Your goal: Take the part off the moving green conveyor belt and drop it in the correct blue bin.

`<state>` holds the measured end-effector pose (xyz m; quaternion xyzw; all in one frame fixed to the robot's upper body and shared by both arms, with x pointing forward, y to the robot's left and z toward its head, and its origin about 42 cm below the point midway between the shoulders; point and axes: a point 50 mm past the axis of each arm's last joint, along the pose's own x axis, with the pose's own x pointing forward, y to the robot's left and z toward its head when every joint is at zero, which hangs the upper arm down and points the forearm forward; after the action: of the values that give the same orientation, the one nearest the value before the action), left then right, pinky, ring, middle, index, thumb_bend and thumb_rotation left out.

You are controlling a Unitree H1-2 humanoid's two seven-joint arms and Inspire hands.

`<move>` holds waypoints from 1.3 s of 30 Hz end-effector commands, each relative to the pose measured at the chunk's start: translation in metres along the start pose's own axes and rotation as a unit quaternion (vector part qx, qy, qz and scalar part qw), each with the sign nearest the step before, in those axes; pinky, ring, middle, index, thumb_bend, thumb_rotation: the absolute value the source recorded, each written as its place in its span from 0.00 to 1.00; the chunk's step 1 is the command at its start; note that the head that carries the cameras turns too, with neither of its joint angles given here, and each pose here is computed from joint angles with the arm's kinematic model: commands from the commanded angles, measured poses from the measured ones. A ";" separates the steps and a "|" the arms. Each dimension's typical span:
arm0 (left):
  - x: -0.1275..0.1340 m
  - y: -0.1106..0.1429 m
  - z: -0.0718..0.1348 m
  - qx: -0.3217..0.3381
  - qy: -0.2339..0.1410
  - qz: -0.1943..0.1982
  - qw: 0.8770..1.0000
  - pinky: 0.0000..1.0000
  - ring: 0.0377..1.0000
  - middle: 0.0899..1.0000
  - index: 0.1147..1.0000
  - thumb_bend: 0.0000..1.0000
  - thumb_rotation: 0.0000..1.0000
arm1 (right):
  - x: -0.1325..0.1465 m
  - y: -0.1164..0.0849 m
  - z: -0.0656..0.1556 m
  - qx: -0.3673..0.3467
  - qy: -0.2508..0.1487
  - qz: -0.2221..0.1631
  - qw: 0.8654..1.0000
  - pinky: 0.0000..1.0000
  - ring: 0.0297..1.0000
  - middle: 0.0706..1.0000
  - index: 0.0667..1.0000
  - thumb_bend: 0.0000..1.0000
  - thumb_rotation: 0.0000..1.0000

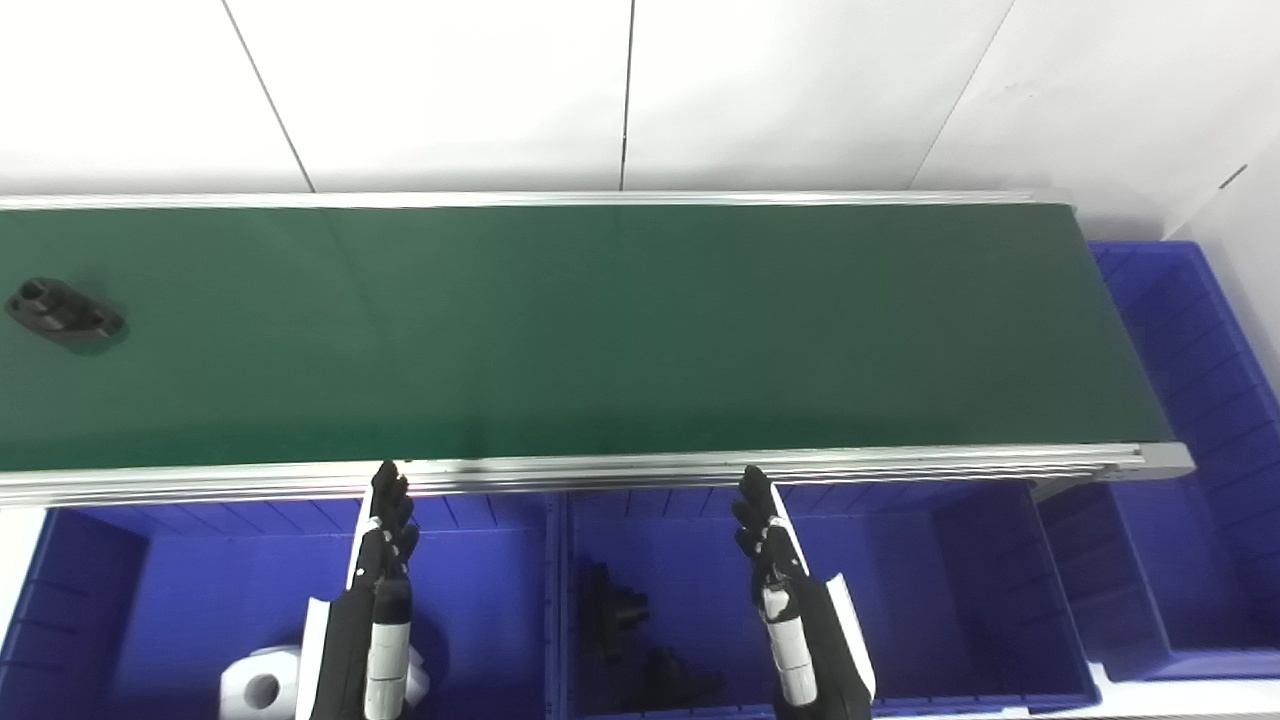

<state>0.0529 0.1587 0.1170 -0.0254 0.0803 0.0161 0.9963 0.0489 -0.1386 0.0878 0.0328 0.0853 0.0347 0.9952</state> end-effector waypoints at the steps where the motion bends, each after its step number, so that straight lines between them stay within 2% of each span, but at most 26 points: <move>1: -0.001 -0.003 0.007 -0.002 -0.024 0.005 1.000 1.00 1.00 1.00 1.00 0.64 1.00 | -0.003 0.007 0.011 0.018 -0.037 -0.005 0.999 1.00 0.99 1.00 1.00 0.79 1.00; 6: -0.001 -0.006 0.006 -0.005 -0.026 0.001 1.000 1.00 1.00 1.00 1.00 0.61 1.00 | -0.003 0.005 0.010 0.017 -0.034 -0.007 0.999 1.00 0.99 1.00 1.00 0.79 1.00; 12: 0.000 -0.012 0.004 -0.010 -0.030 -0.001 1.000 1.00 1.00 1.00 1.00 0.65 1.00 | -0.004 0.000 0.010 0.024 -0.031 -0.003 0.999 1.00 1.00 1.00 1.00 0.78 1.00; 19: 0.002 -0.015 0.002 -0.014 -0.035 0.004 0.999 1.00 1.00 1.00 1.00 0.68 0.93 | -0.004 -0.004 0.007 0.018 -0.029 -0.006 0.999 1.00 1.00 1.00 1.00 0.80 1.00; 39: 0.002 -0.014 0.000 -0.014 -0.028 0.000 1.000 1.00 1.00 1.00 1.00 0.69 0.95 | -0.004 -0.002 0.004 0.017 -0.032 -0.004 0.999 1.00 0.99 1.00 1.00 0.78 0.99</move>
<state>0.0534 0.1462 0.1119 -0.0335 0.0714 0.0145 0.9968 0.0462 -0.1427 0.0852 0.0441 0.0867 0.0298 0.9948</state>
